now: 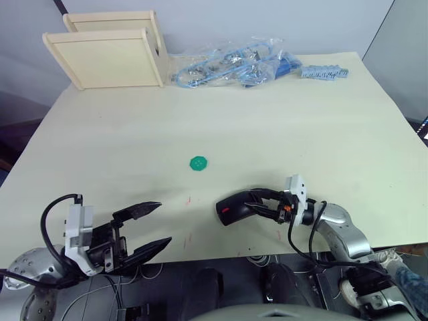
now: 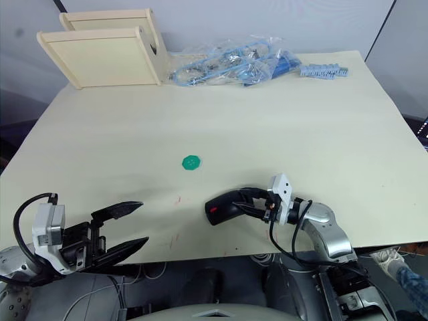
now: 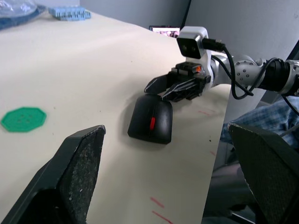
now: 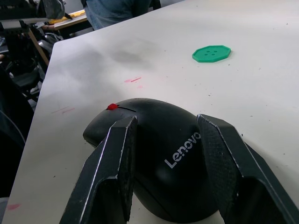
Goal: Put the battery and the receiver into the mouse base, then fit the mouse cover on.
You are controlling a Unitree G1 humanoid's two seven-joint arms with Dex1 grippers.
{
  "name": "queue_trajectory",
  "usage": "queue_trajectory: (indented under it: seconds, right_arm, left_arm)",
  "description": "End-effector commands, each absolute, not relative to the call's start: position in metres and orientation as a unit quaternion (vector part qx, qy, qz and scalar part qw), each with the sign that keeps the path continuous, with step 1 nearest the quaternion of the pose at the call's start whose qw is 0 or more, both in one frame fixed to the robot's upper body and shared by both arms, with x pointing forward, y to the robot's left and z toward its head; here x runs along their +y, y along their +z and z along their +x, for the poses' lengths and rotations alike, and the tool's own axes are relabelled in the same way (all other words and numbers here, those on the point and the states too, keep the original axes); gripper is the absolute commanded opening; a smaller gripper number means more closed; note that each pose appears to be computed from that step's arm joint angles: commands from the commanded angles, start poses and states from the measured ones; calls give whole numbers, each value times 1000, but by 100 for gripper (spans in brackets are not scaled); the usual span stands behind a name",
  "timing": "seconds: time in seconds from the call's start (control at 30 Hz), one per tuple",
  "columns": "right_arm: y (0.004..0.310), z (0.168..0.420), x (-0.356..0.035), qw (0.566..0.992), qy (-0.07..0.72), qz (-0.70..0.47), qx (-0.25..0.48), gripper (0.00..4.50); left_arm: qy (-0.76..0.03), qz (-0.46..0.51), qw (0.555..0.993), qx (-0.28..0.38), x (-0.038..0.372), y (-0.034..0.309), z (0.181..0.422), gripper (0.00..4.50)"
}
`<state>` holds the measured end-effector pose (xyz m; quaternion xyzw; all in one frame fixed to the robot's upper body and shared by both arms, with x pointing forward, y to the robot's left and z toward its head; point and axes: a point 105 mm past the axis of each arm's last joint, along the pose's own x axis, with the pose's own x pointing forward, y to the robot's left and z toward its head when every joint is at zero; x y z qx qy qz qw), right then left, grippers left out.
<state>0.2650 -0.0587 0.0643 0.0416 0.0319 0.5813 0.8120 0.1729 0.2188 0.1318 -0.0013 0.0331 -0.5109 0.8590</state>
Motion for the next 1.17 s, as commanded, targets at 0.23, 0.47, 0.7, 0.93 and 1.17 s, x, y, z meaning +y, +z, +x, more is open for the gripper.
queue_trajectory:
  seconds: [0.23, 0.47, 0.7, 0.93, 1.17]
  right_arm:
    - [106, 267, -103, 845, 533, 32, -8, 212]
    - [109, 251, -164, 873, 485, -33, 38, 212]
    - [108, 230, -210, 893, 439, -66, 77, 393]
    - [108, 213, -237, 903, 409, -87, 99, 439]
    - [106, 206, -239, 909, 395, -90, 98, 439]
  left_arm:
    - [-457, -26, 889, 30, 220, 136, 178, 450]
    - [-390, -57, 917, 66, 231, 122, 179, 450]
    - [-340, -48, 935, 90, 244, 111, 176, 450]
    - [-317, -49, 941, 107, 252, 101, 169, 450]
    - [-309, -42, 943, 117, 252, 96, 169, 450]
